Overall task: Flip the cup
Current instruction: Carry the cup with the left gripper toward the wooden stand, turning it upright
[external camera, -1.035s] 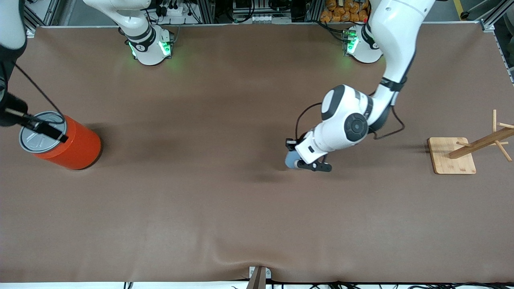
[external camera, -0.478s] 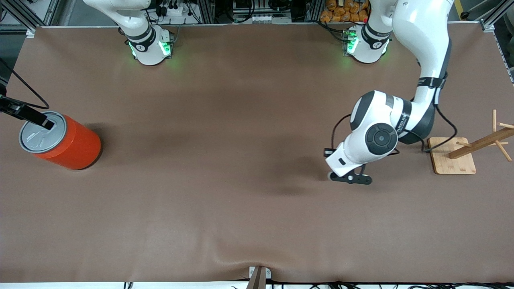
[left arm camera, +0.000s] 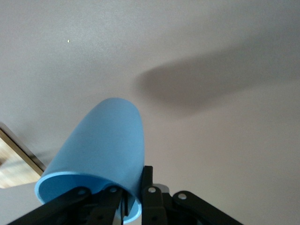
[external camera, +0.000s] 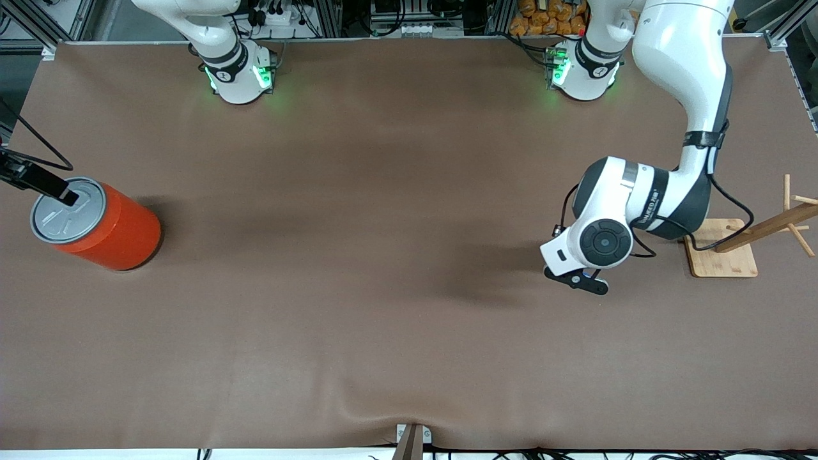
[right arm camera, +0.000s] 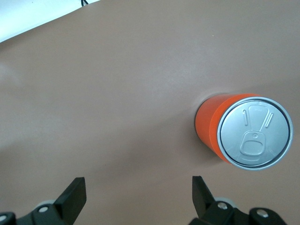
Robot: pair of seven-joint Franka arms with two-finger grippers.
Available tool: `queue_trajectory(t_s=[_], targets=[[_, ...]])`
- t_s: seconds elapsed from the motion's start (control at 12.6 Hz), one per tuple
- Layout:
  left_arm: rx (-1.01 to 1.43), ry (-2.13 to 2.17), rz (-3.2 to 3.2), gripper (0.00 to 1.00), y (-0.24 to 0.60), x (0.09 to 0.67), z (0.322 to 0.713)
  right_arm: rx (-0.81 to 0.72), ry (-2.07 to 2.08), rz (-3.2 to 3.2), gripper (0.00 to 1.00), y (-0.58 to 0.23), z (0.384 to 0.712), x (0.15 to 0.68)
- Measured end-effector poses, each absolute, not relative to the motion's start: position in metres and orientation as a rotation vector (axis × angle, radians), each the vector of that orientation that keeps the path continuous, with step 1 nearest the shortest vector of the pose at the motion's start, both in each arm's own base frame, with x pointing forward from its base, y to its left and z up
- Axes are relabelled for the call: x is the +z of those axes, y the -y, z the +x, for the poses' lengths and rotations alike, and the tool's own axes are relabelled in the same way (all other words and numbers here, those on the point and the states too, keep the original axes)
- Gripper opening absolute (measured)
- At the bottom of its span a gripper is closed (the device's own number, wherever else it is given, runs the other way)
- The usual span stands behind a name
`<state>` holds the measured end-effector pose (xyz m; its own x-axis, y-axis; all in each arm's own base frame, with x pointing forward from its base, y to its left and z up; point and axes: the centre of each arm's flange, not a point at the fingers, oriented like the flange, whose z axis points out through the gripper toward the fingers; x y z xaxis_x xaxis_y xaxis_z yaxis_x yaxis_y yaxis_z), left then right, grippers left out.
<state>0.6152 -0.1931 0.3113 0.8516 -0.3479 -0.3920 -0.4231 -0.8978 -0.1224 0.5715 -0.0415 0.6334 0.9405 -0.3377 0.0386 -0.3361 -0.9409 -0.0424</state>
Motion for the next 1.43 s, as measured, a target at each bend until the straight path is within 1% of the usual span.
queue_trajectory(t_s=[0.24,0.64,0.88,0.96,1.12,1.43], targets=[[0.570,-0.658,-2.810,0.08,0.192,0.307,0.616,-0.058,-0.520,-3.063,1.00,0.037,0.570,0.639],[0.703,-0.699,-2.764,0.08,0.190,0.247,0.613,-0.041,-0.484,-3.072,1.00,0.024,0.569,0.640],[0.694,-0.701,-2.760,0.09,0.190,0.248,0.616,-0.040,-0.482,-3.073,1.00,0.023,0.569,0.640],[0.693,-0.701,-2.761,0.15,0.190,0.248,0.616,-0.040,-0.482,-3.073,1.00,0.023,0.569,0.640],[0.694,-0.701,-2.760,0.35,0.190,0.248,0.616,-0.040,-0.481,-3.073,1.00,0.022,0.569,0.640],[0.695,-0.699,-2.760,0.79,0.190,0.247,0.616,-0.040,-0.478,-3.073,1.00,0.022,0.569,0.640]])
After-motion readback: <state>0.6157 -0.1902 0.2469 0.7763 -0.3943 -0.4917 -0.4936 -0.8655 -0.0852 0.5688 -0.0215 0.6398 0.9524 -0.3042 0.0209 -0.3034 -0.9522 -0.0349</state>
